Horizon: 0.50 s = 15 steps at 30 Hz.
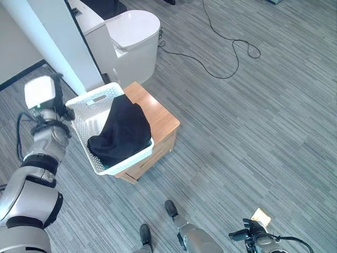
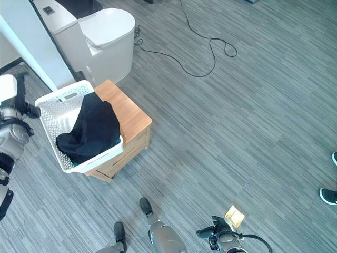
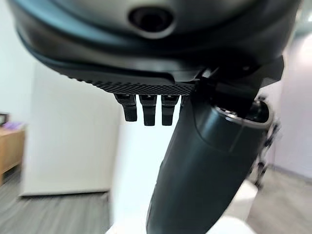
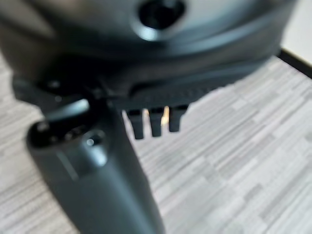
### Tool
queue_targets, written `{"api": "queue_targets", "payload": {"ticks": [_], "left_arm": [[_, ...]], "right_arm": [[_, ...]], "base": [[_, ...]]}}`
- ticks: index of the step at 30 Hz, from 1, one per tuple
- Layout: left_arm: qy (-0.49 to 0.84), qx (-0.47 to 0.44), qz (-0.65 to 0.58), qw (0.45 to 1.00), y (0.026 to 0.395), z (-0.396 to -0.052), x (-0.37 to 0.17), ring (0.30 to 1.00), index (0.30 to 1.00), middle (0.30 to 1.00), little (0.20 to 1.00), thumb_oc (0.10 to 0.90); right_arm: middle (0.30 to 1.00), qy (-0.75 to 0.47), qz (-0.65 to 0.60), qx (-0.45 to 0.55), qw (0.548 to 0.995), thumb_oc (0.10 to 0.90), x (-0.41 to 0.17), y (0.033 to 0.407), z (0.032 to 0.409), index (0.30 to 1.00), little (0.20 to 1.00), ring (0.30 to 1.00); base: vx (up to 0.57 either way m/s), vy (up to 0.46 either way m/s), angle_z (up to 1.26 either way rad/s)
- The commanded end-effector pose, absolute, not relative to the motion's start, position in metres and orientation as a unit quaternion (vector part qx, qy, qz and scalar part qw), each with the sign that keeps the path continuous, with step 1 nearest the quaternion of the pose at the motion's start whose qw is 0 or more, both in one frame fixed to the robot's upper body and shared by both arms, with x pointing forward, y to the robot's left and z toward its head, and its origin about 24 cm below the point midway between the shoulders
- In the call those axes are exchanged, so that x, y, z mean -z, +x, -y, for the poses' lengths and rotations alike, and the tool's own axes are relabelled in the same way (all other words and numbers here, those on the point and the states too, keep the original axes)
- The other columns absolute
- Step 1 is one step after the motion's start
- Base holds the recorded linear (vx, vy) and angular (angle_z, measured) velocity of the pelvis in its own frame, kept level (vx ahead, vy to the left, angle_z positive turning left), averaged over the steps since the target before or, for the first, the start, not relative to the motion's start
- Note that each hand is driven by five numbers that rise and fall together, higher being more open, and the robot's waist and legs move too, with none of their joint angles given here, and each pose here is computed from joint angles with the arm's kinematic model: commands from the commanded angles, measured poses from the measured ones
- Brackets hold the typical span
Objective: Pick up bed clothes into laundry basket.
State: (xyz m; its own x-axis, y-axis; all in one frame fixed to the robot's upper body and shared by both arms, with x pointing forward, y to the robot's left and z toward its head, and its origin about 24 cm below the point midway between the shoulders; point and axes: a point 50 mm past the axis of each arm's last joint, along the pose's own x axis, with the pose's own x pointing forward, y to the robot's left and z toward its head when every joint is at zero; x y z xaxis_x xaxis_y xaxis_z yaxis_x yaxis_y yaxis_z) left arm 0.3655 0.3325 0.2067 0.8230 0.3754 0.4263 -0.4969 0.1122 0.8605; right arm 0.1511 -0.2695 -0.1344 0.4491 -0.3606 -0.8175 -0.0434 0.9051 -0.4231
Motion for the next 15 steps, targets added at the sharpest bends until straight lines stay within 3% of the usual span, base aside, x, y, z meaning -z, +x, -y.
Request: {"api": "queue_targets", "payload": {"ticks": [1,3,4,6,11,12,13,15], "left_arm": [[0.457,-0.352,0.300,0.760,0.351,-0.302,-0.305,0.900,0.900,0.900,0.900,0.800],[0.392,-0.319,0.344,0.792,0.344,-0.285,-0.301,0.900,0.900,0.900,0.900,0.800],[0.280,-0.259,0.423,0.822,0.317,-0.268,-0.295,0.900,0.900,0.900,0.900,0.800],[0.189,-0.238,0.447,0.841,0.291,-0.277,-0.278,0.900,0.900,0.900,0.900,0.800],[0.056,-0.175,0.474,0.861,0.243,-0.285,-0.247,0.900,0.900,0.900,0.900,0.800],[0.055,-0.175,0.473,0.862,0.242,-0.285,-0.246,0.900,0.900,0.900,0.900,0.800],[0.075,-0.224,0.452,0.860,0.233,-0.287,-0.228,0.900,0.900,0.900,0.900,0.800],[0.092,-0.235,0.444,0.860,0.224,-0.289,-0.222,0.900,0.900,0.900,0.900,0.800]], "right_arm": [[0.900,-0.228,-0.550,0.101,0.797,0.800,0.142,0.114,0.281,0.900,0.900,0.900],[0.900,-0.233,-0.536,0.108,0.804,0.800,0.139,0.120,0.284,0.900,0.900,0.900],[0.900,-0.231,-0.503,0.141,0.821,0.800,0.128,0.133,0.295,0.900,0.900,0.900],[0.900,-0.236,-0.463,0.178,0.836,0.800,0.109,0.152,0.315,0.900,0.900,0.900],[0.900,-0.284,-0.124,0.274,0.910,0.800,-0.052,0.239,0.379,0.900,0.900,0.900],[0.900,-0.285,-0.126,0.274,0.910,0.800,-0.052,0.238,0.380,0.900,0.900,0.900],[0.900,-0.295,-0.056,0.191,0.935,0.800,-0.026,0.246,0.302,0.900,0.900,0.900],[0.900,-0.304,-0.012,0.145,0.942,0.800,-0.035,0.241,0.277,0.900,0.900,0.900]], "base": [[0.00,0.000,0.00],[-0.01,0.036,0.05],[-0.01,0.042,-0.02],[-0.03,0.028,-0.06],[-0.03,0.026,0.05],[-0.05,0.080,0.06],[-0.08,0.112,0.05],[-0.13,0.065,0.10]]}}
